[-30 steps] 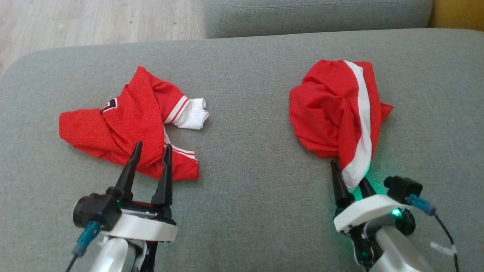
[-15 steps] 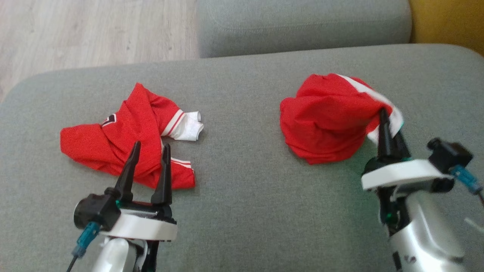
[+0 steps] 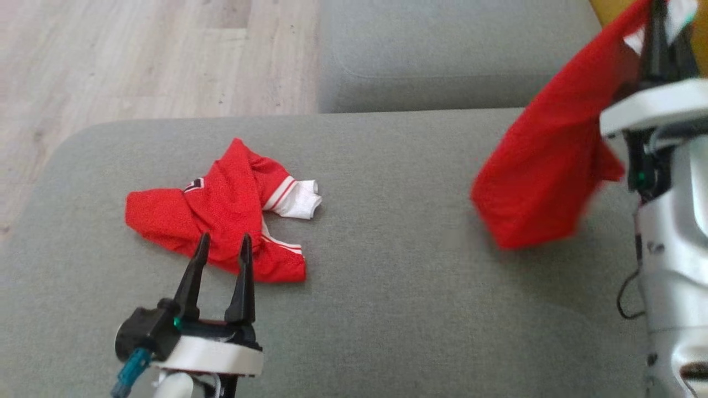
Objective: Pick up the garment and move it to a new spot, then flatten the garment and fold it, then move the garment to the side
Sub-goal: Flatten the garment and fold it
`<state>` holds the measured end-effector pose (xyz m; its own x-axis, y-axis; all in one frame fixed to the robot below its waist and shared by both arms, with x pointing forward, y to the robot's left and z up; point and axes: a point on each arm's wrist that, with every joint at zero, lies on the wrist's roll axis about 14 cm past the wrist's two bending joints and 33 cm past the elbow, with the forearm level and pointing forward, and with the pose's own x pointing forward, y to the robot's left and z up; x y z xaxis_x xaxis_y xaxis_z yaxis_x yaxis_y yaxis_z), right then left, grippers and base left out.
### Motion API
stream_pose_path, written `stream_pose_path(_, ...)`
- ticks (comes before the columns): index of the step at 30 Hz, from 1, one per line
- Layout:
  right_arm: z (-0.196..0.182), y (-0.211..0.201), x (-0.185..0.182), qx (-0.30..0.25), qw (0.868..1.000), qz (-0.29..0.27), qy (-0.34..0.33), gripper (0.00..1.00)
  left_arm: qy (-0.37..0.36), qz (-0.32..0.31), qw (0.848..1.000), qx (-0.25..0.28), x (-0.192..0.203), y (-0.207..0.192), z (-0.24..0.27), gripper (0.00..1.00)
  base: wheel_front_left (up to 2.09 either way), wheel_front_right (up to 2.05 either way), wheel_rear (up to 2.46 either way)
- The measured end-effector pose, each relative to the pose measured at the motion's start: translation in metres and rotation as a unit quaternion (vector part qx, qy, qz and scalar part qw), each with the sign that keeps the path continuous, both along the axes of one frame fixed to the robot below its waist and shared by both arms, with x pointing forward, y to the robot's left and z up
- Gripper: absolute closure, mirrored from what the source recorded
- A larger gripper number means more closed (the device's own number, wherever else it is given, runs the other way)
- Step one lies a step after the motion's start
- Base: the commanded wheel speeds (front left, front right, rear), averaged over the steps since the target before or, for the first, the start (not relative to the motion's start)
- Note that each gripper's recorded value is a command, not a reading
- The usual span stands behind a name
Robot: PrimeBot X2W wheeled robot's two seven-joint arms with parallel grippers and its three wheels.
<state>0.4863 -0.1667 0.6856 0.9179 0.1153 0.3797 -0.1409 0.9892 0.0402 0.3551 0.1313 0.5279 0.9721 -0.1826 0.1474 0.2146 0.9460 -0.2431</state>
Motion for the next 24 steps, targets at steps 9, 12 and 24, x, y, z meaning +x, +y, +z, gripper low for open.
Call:
stream_pose_path(9, 0.042, 0.11, -0.019, -0.058, 0.989, 0.13, -0.043, 1.0, 0.002, 0.035, 0.999, -0.004, -0.02, 0.02, -0.004, 0.0, 0.0, 0.0, 0.0)
stream_pose_path(12, 0.05, 0.126, -0.026, -0.054, 0.986, 0.151, -0.053, 1.0, -0.002, 0.036, 0.999, -0.005, -0.021, 0.021, -0.002, 0.0, 0.0, 0.0, 0.0)
stream_pose_path(24, -0.031, 0.048, 0.015, -0.096, 0.993, 0.026, 0.061, 1.0, 0.02, 0.037, 0.999, 0.004, -0.018, 0.023, -0.015, 0.0, 0.0, 0.0, 0.0)
